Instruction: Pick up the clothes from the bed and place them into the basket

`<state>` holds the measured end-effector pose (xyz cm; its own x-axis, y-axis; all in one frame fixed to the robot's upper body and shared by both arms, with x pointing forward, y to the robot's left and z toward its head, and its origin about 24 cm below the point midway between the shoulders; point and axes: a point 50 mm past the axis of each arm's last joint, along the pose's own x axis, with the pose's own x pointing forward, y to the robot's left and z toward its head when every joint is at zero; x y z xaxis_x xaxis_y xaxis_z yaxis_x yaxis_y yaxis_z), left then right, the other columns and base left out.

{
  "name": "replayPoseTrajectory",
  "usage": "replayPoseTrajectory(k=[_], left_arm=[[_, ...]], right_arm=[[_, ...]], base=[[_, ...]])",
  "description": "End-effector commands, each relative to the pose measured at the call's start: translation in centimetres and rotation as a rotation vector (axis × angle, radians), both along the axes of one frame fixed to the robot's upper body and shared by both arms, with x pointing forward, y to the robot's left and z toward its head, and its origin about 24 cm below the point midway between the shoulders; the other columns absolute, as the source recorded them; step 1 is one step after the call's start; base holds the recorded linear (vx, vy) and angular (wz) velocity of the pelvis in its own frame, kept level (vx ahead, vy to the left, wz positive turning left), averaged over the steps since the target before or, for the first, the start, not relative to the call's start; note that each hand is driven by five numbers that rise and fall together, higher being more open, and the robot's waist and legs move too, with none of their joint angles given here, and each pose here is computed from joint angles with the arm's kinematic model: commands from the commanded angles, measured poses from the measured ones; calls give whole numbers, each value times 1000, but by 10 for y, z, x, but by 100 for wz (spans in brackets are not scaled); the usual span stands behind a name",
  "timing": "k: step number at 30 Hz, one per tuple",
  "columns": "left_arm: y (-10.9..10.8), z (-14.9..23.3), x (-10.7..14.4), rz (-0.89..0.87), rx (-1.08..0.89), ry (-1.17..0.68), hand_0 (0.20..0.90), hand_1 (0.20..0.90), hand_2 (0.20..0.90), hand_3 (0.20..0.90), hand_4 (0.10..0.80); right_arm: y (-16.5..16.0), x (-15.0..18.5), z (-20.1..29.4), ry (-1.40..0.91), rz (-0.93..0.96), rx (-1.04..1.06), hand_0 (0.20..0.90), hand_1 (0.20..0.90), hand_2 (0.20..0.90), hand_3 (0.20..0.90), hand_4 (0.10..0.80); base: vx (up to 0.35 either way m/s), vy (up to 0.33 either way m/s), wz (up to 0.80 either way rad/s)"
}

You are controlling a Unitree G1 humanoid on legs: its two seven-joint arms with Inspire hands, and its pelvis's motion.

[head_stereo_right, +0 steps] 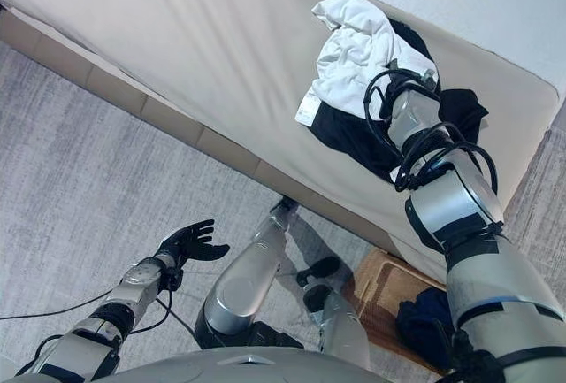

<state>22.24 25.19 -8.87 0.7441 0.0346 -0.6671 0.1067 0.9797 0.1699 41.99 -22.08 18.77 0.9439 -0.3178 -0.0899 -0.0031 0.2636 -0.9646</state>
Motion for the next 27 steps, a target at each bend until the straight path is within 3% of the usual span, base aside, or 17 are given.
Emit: replayPoseTrajectory(k=[1, 9, 15, 20, 27], left_arm=[[10, -5, -19, 13, 7, 10, 900, 900, 900, 900, 800], [7, -10, -29, 24, -3, 13, 900, 900, 900, 900, 800], [14, -15, -39, 68, 31, 29, 900, 900, 900, 900, 800], [26, -20, -52, 83, 87, 85, 900, 900, 900, 900, 800], [35, -40, -97, 56, 182, 296, 900, 900, 900, 900, 800]], right_arm=[[6, 4, 52, -151, 34, -116, 300, 300, 300, 200, 100], [34, 0, 94, -544, 149, 4, 300, 300, 300, 200, 100], [54, -25, 143, -908, 272, 83, 300, 300, 300, 200, 100], [40, -46, 163, -1061, 283, 130, 300, 300, 300, 200, 100], [1, -76, 159, -1133, 238, 179, 300, 300, 300, 200, 100]], base=[[0, 0, 0], [-17, -8, -1], [-4, -55, -19], [76, -73, -18], [80, -50, -29]])
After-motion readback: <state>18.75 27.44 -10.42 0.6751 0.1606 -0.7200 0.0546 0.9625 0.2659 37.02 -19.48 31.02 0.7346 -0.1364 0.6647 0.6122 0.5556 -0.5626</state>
